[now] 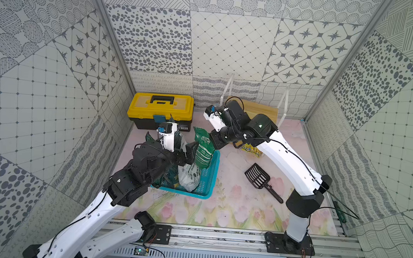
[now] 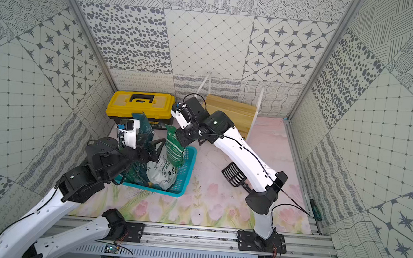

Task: Take down the fertilizer bag from the shelf
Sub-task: Place the fertilizer bag in the storage box, then pick up the fertilizer bag from the shelf.

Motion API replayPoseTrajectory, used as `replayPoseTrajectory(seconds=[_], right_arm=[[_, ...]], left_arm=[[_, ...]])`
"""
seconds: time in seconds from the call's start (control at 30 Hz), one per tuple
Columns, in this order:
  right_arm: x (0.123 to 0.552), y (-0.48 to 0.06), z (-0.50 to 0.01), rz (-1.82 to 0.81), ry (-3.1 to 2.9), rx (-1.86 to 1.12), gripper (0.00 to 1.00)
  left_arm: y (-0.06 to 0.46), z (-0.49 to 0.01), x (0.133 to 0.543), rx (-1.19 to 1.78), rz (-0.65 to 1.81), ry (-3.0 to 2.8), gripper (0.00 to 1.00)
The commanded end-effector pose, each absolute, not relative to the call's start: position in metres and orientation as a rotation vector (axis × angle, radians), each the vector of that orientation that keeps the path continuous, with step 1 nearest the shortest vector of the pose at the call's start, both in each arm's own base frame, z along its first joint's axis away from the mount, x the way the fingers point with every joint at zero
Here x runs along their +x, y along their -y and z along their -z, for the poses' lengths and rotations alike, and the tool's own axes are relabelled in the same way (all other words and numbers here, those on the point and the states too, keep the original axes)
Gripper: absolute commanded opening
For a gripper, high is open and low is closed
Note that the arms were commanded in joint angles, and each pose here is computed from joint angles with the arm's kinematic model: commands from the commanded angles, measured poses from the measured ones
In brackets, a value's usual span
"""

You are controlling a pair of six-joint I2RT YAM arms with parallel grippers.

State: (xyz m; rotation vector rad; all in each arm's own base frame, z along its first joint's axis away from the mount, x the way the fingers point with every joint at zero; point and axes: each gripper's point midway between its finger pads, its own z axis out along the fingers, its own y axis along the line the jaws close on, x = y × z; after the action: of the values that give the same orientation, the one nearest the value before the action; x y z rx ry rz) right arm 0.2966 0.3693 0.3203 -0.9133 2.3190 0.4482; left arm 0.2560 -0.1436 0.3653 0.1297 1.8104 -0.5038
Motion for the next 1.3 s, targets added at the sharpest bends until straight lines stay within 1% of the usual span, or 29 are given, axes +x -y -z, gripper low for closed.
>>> replayPoseTrajectory(seconds=[0.0, 0.23, 0.4, 0.5, 0.6, 0.63, 0.67, 0.73, 0.8, 0.83, 0.93, 1.07, 1.17, 1.27], right_arm=[[0.319, -0.387, -0.332, -0.489, -2.240, -0.820, 0.00], [0.331, -0.397, -0.291, -0.438, -2.279, -0.840, 0.00], [0.341, -0.393, -0.249, -0.335, -2.310, -0.863, 0.00], [0.340, -0.390, -0.228, -0.309, -2.347, -0.880, 0.00], [0.337, -0.390, -0.221, -0.315, -2.361, -0.892, 0.00], [0.336, -0.389, -0.222, -0.317, -2.360, -0.890, 0.02], [0.336, -0.388, -0.224, -0.320, -2.355, -0.888, 0.10], [0.336, -0.387, -0.232, -0.351, -2.343, -0.883, 0.30], [0.334, -0.386, -0.242, -0.396, -2.331, -0.884, 0.43], [0.334, -0.383, -0.249, -0.420, -2.322, -0.880, 0.46], [0.337, -0.370, -0.268, -0.471, -2.299, -0.852, 0.51], [0.345, -0.338, -0.287, -0.457, -2.269, -0.798, 0.53], [0.355, -0.301, -0.284, -0.358, -2.280, -0.753, 0.54], [0.361, -0.264, -0.269, -0.197, -2.299, -0.753, 0.55]], left_arm=[[0.140, -0.368, 0.256, 0.125, 0.485, -1.787, 1.00], [0.133, -0.365, 0.252, 0.115, 0.465, -1.783, 1.00], [0.132, -0.364, 0.250, 0.116, 0.467, -1.785, 1.00], [0.132, -0.363, 0.250, 0.115, 0.467, -1.787, 1.00], [0.131, -0.362, 0.249, 0.114, 0.466, -1.787, 1.00], [0.131, -0.361, 0.250, 0.115, 0.464, -1.792, 1.00], [0.131, -0.361, 0.250, 0.114, 0.465, -1.793, 1.00], [0.132, -0.361, 0.250, 0.116, 0.467, -1.792, 1.00], [0.132, -0.361, 0.250, 0.113, 0.467, -1.792, 1.00], [0.132, -0.361, 0.250, 0.114, 0.468, -1.792, 1.00], [0.132, -0.361, 0.251, 0.114, 0.465, -1.793, 1.00], [0.132, -0.362, 0.251, 0.115, 0.463, -1.791, 1.00], [0.133, -0.362, 0.252, 0.115, 0.463, -1.792, 1.00], [0.134, -0.360, 0.254, 0.119, 0.461, -1.798, 1.00]])
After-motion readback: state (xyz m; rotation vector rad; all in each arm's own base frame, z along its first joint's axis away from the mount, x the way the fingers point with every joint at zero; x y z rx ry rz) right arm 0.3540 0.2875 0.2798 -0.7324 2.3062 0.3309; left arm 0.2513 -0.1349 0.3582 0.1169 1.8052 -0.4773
